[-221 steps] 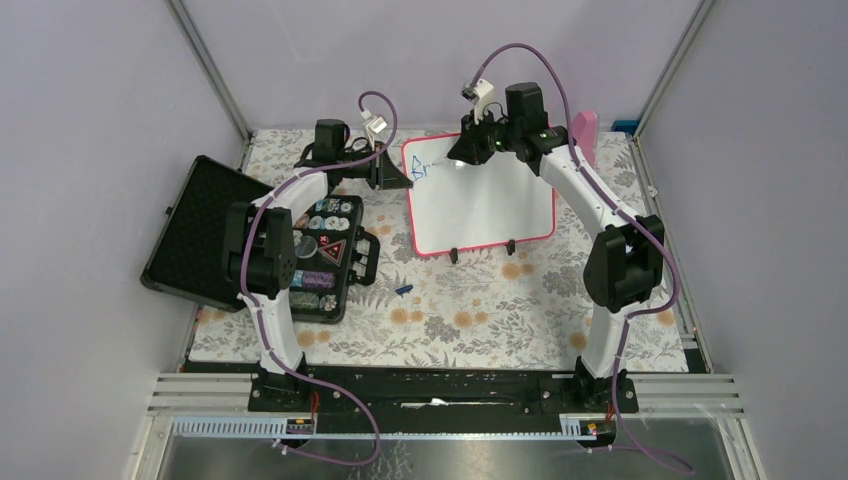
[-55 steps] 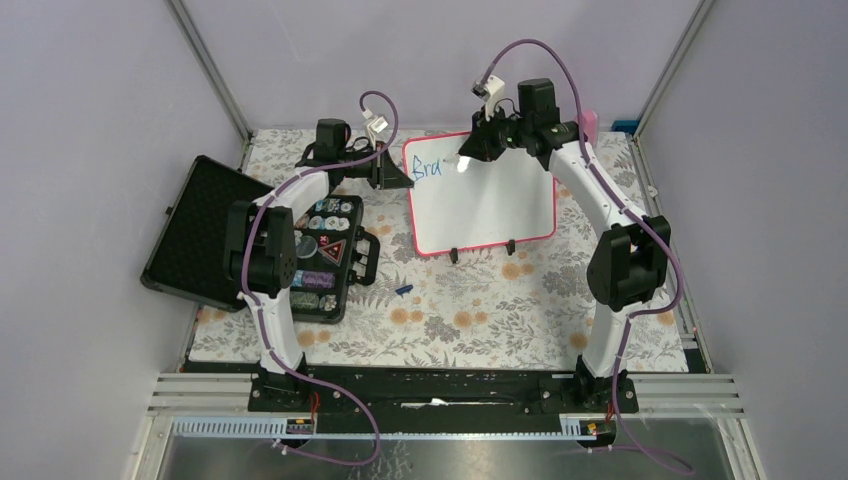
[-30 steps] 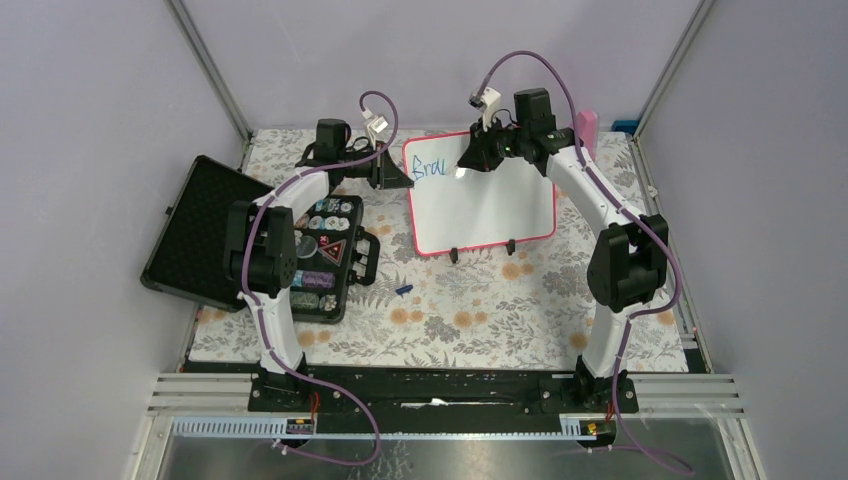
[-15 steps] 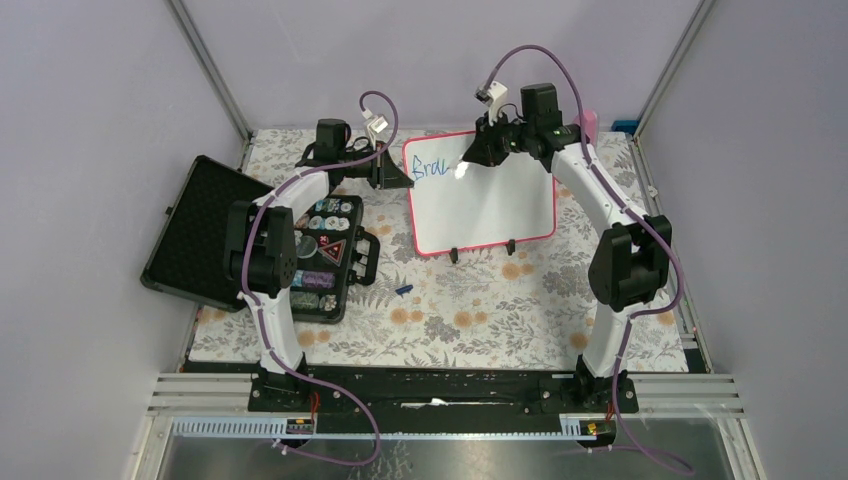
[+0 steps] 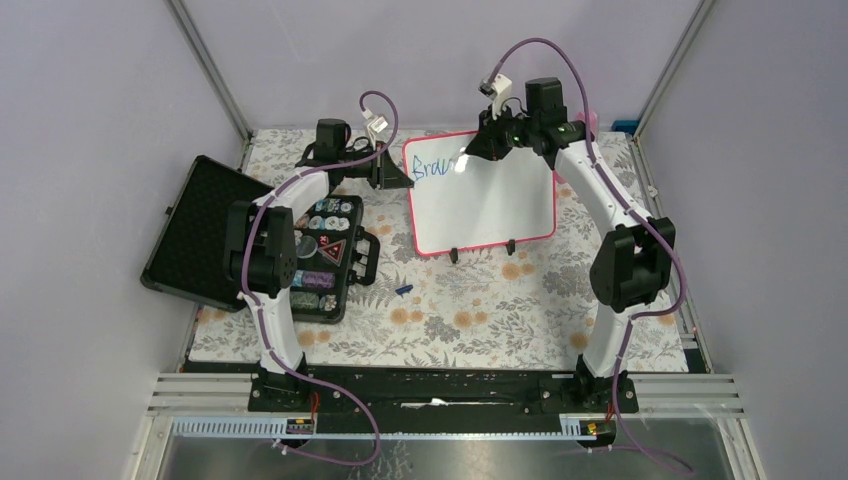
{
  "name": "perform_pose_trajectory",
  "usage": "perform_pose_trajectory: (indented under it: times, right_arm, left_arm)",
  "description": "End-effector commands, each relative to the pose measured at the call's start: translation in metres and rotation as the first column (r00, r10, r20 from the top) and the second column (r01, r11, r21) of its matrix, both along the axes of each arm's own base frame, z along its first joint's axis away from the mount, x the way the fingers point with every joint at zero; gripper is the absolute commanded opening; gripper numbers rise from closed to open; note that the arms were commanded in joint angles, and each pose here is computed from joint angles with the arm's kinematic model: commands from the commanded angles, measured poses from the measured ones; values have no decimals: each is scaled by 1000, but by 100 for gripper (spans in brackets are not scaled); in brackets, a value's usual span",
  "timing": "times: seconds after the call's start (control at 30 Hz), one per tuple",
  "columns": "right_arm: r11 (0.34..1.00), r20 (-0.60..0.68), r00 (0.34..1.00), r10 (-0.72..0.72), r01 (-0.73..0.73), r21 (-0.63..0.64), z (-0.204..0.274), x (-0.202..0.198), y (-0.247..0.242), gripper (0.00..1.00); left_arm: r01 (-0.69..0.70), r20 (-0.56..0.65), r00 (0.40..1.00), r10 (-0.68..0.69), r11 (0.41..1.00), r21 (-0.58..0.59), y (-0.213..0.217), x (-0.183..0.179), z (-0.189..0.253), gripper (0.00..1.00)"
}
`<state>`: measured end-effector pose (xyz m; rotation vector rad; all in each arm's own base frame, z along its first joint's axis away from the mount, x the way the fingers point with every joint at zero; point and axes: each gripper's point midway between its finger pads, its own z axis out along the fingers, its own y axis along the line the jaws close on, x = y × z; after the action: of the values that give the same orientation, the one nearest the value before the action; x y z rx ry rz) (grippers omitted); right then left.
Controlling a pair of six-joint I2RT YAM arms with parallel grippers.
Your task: Write a sentence on the whiteboard
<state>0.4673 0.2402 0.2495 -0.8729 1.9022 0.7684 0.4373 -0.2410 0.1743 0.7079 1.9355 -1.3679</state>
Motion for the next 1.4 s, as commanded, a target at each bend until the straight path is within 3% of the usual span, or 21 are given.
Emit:
perform_pose_trajectory:
  times: [0.0,0.53,1.37]
  right_arm:
    - [1000,76,997,16,-17,24,37,-16,-6,0]
    - [1000,35,999,6,-6,-12,7,-14,-9,0]
    - [997,51,997,-51,53,-48,3,6,-24,0]
  left_arm:
    - [60,36,998,-60,998,-1,-17,-7,1,0]
    - [59,39,998,-59,998,0,-16,-7,1,0]
    - [59,41,997,-59,998,2,-16,-7,1,0]
